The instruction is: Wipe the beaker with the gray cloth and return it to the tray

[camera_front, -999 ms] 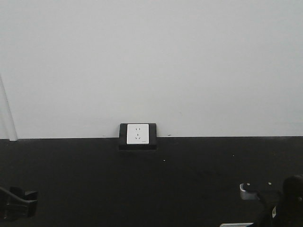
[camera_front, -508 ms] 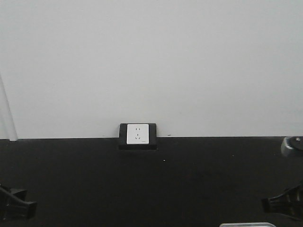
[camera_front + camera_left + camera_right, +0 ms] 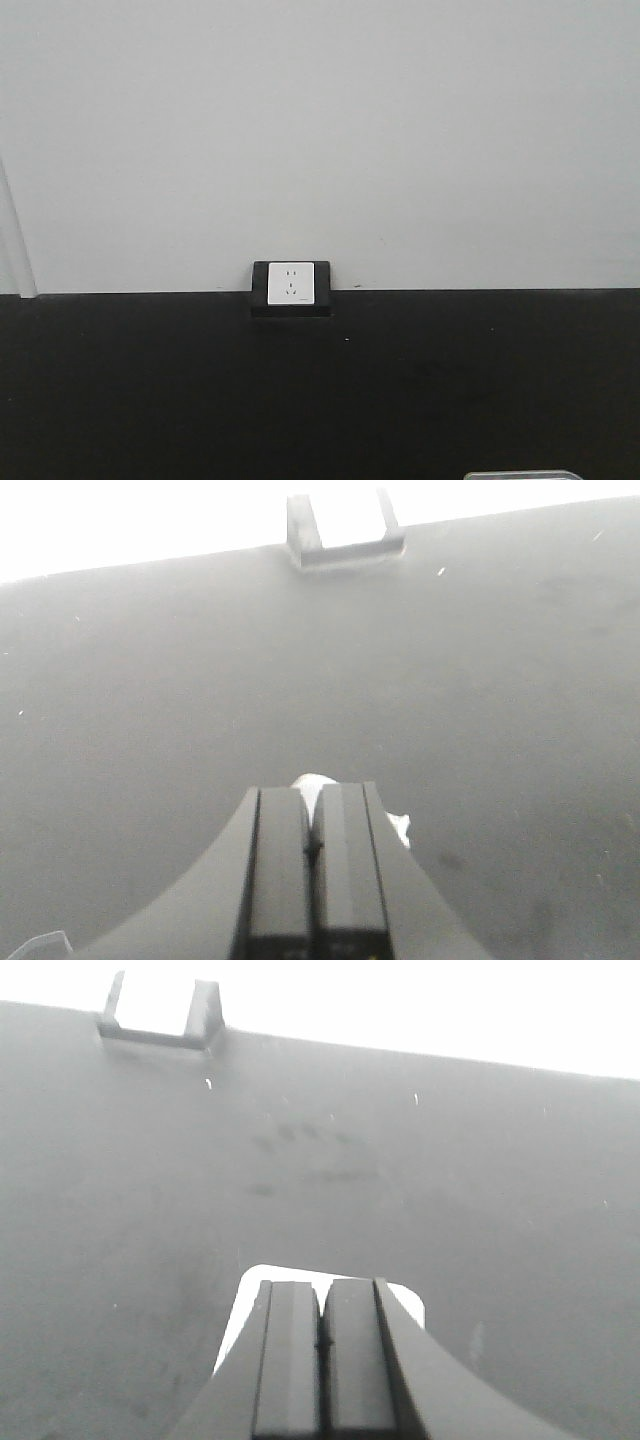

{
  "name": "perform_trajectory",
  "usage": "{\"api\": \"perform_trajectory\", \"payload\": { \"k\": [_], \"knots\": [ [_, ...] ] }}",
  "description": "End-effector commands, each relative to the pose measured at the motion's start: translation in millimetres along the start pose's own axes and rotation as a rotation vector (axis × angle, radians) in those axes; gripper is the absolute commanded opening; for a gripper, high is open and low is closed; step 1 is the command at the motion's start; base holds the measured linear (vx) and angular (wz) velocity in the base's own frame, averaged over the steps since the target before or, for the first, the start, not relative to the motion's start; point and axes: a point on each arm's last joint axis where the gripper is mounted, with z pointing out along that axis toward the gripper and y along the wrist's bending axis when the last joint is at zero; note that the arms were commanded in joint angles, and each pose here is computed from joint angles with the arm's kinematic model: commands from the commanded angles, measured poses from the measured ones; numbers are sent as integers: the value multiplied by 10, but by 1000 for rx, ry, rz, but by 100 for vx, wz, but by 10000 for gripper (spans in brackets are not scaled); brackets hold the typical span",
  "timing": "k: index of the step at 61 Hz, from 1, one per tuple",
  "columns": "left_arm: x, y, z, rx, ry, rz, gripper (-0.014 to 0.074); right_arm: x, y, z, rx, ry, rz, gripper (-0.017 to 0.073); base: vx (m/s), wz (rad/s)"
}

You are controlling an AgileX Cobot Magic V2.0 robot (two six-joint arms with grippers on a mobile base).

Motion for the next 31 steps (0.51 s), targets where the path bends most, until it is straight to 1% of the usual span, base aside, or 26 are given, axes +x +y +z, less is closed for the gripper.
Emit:
{"api": "perform_trajectory", "payload": {
  "k": [1,4,9,16,31],
  "knots": [
    [-127,-24,-99,34,-180,5,-7,-167,-2,-56,8,-240,-30,-11,0,0],
    [-112,-23,-125,38,-202,5,-6,-189,-1,-58,8,-279,-31,-11,0,0],
    [-95,-18,-142,35,-193,0,-6,-220,0,-64,8,-314,-26,-9,0,0],
    [-77,-14,-139,30,-173,0,-6,-220,0,-64,8,-314,-28,-8,0,0],
    [-75,-13,-139,30,-171,0,-6,-220,0,-64,8,-314,-28,-8,0,0]
  ]
}}
